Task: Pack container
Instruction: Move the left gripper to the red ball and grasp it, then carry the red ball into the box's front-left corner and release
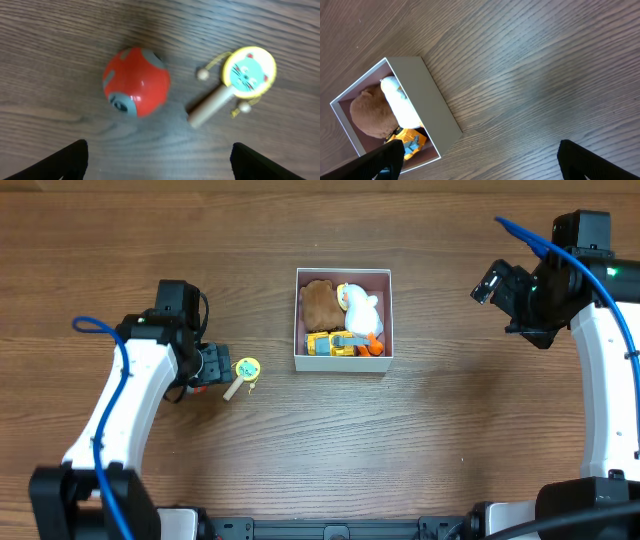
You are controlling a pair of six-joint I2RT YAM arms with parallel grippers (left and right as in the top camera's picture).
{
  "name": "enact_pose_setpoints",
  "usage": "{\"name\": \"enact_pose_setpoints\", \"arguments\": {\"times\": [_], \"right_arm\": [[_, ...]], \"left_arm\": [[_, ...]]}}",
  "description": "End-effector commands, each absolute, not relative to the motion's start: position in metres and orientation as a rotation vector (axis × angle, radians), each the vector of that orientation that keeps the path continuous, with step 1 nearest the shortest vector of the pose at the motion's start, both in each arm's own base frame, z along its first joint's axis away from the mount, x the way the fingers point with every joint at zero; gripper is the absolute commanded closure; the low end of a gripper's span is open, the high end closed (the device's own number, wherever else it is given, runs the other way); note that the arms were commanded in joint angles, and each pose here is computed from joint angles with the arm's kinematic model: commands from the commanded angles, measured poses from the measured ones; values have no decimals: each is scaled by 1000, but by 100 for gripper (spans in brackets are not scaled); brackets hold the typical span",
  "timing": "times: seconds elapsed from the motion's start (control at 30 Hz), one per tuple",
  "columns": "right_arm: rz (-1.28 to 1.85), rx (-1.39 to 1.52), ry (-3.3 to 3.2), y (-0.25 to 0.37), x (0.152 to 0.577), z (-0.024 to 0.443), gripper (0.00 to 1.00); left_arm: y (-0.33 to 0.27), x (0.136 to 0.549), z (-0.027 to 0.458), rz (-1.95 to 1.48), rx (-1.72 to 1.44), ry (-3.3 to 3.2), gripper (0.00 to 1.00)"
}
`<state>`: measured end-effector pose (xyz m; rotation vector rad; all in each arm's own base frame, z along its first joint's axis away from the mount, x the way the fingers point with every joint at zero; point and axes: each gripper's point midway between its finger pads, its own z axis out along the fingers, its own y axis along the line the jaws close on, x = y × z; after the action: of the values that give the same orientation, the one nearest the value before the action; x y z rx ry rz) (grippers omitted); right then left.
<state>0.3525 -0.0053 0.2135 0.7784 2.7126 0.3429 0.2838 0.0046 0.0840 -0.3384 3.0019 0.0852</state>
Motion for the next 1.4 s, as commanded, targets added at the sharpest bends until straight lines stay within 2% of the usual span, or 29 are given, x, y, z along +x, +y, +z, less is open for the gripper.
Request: {"name": "enact_pose_setpoints", "arguments": {"times": [0.0, 0.27, 0.43, 0.5, 0.67, 0.8, 0.93, 1.1, 1.23, 1.37], "right_arm": [[343, 757, 2688, -6, 354, 223, 0], [343, 757, 2687, -6, 354, 223, 0], [343, 756, 2687, -5, 355, 224, 0], [342, 757, 2687, -6, 354, 224, 0], [307, 763, 2685, -10, 354, 223, 0], [307, 762, 2684, -10, 354, 223, 0], [308, 762, 2681, -10, 355, 223, 0], [308, 761, 2680, -10, 355, 223, 0], [310, 760, 2675, -10, 356, 224, 0], [311, 757, 2669, -10, 358, 224, 0]], "left_arm": [[15, 290, 63, 107, -417, 3034, 10], [30, 299, 34, 169, -425, 3067, 11], [30, 304, 25, 169, -410, 3071, 18], [30, 306, 22, 168, -401, 3074, 24], [30, 309, 19, 167, -401, 3069, 52], [27, 306, 23, 151, -391, 3084, 66], [15, 319, 62, 54, -353, 3101, 77], [-35, 356, 141, -212, -18, 3003, 88], [-104, 382, 205, -343, 268, 2802, 92], [-177, 392, 219, -316, 540, 2635, 90]]}}
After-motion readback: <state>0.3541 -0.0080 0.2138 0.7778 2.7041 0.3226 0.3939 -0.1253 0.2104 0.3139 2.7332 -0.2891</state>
